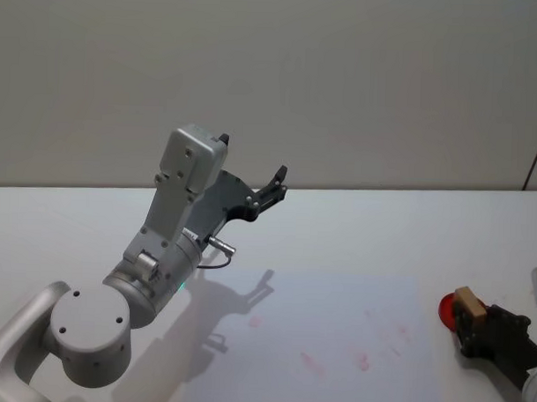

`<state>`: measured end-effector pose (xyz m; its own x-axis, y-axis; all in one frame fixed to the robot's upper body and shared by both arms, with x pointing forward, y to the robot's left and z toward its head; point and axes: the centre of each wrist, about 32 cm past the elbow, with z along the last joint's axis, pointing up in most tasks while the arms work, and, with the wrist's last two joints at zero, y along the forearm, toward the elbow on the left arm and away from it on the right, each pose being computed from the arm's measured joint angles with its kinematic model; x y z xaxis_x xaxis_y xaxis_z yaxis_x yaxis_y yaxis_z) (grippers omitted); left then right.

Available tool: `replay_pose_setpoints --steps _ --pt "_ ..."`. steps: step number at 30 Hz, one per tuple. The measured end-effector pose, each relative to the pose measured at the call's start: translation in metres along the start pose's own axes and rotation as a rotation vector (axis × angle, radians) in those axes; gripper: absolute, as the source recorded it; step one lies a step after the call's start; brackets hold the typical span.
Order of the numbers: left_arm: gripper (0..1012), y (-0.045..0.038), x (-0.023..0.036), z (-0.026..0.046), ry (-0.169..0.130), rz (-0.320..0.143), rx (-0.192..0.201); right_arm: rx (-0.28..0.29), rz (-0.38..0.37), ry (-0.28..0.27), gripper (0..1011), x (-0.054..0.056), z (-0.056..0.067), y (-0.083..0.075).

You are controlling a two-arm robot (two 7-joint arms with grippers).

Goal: Use the one hand to pick up the stamp and affix it onto the A4 paper.

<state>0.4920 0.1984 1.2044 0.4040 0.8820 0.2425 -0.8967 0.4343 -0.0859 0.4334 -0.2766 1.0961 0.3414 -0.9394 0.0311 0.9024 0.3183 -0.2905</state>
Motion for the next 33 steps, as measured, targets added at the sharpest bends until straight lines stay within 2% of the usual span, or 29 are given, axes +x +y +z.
replay_pose_setpoints --steps 16,22,33 --pt "1001 0.0000 0.0000 0.0000 0.000 0.000 0.000 0.112 0.076 0.062 221 -0.005 0.012 -0.003" --pt "1001 0.0000 0.0000 0.0000 0.000 0.000 0.000 0.145 0.135 0.070 221 -0.014 0.017 -0.003" --pt "1001 0.0000 0.0000 0.0000 0.000 0.000 0.000 0.148 0.222 0.039 221 -0.036 0.018 -0.002"
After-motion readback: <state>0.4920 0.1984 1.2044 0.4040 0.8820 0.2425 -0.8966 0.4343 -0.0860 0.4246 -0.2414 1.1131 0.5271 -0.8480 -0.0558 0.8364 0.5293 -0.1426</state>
